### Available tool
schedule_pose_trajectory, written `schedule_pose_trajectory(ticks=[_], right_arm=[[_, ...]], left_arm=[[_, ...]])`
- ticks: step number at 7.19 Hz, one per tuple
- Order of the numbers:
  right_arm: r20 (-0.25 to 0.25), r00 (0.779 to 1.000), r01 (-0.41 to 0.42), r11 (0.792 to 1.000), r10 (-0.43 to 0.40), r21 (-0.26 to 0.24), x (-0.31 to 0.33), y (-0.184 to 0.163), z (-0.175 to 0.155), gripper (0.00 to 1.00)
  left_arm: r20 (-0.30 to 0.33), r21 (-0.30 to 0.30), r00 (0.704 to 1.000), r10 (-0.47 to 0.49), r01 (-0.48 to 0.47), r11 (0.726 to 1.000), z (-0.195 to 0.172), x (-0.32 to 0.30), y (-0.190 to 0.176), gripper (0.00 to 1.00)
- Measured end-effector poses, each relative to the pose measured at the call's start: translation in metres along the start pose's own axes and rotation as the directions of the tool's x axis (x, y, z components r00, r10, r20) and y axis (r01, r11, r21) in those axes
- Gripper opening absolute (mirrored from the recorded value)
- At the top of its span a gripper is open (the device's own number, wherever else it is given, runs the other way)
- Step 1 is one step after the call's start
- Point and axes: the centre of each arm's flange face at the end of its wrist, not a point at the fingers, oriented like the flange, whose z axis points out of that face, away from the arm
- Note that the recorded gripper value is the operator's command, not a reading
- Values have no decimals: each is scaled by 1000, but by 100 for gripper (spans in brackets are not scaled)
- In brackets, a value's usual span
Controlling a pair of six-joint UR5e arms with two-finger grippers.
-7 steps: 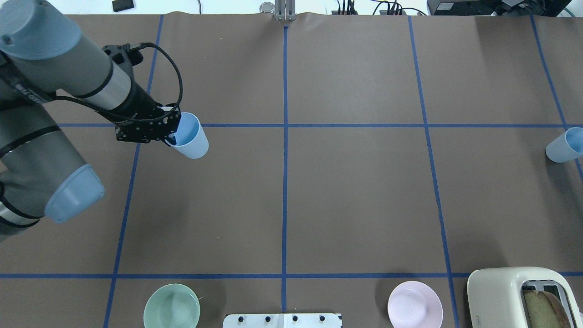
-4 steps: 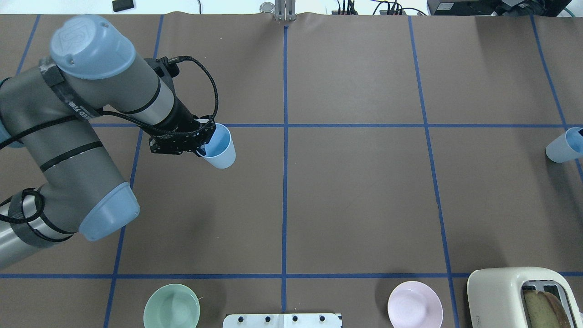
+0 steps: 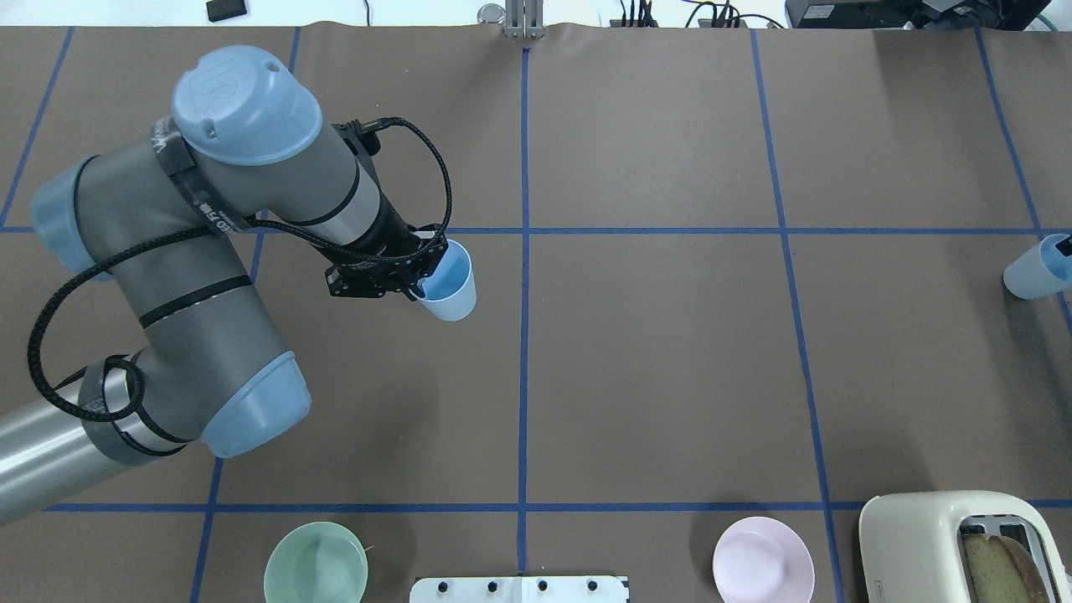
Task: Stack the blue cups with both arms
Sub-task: 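Carry the light blue cup with the left gripper to the table center, then grasp the other light blue cup with the right gripper while left releases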
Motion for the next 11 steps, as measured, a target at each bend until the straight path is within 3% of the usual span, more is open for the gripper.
schedule_pose_trajectory(ticks=[4, 8, 11], right_arm=[[-2, 1000, 6, 1000, -6, 10, -6, -6, -5, 0], [-6, 1000, 27, 998, -27, 50, -23, -26, -26, 0], [50, 999, 11, 995, -16, 97, -44, -49, -46, 0]], left_arm=[[34, 2, 999, 26, -26, 1000, 43, 29, 21, 0], [0, 20, 1000, 12, -12, 1000, 89, 46, 24, 0], [9, 28, 1000, 17, -17, 999, 103, 53, 30, 0]])
